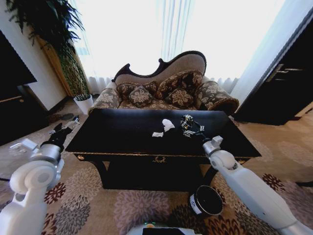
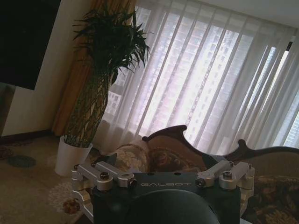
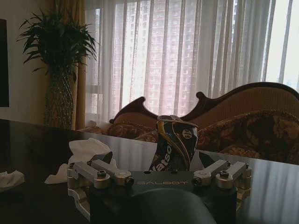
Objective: Move to the front of the table and place the trash on the table into the trash bin.
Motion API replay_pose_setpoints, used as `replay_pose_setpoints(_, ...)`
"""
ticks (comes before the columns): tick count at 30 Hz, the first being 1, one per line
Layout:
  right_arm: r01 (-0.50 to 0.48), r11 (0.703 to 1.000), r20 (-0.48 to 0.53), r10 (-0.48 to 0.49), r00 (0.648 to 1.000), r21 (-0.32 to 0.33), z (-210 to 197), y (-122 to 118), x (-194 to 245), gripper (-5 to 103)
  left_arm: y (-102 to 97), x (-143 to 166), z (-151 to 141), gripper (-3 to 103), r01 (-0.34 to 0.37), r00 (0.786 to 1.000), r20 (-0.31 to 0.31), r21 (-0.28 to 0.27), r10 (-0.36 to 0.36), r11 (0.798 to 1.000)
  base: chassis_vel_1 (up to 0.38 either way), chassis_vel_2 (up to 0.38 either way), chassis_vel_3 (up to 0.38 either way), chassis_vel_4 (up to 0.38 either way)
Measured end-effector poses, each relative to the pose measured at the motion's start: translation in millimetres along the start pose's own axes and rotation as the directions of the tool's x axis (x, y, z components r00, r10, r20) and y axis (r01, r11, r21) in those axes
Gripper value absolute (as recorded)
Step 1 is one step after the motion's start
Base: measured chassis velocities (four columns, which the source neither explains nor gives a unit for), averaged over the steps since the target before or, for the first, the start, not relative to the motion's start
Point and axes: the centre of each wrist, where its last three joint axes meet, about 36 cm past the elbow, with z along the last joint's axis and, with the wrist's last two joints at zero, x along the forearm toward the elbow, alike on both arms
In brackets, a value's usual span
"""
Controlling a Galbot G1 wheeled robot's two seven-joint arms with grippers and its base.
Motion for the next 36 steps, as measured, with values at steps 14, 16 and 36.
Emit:
replay_pose_setpoints(14, 0.018, 1.000, 0.027, -0.018, 0.999, -0.006, -5, 8, -22, 100, 7.2, 8, -3, 100, 0.026, 1.000, 0.005, -0.018, -0.026, 1.000, 0.000, 0.000, 0.000, 0.000)
replay_pose_setpoints(16, 0.018, 1.000, 0.032, -0.018, 0.999, 0.001, -7, 6, -28, 101, 8.3, 11, -5, 100, 0.030, 1.000, 0.009, -0.020, -0.030, 0.999, 0.000, 0.000, 0.000, 0.000)
replay_pose_setpoints(36, 0.047, 0.999, 0.042, -0.047, 0.998, 0.001, 7, 9, -38, 21, 14.2, 23, -12, 100, 0.061, 0.998, 0.026, -0.023, -0.060, 0.998, 0.000, 0.000, 0.000, 0.000)
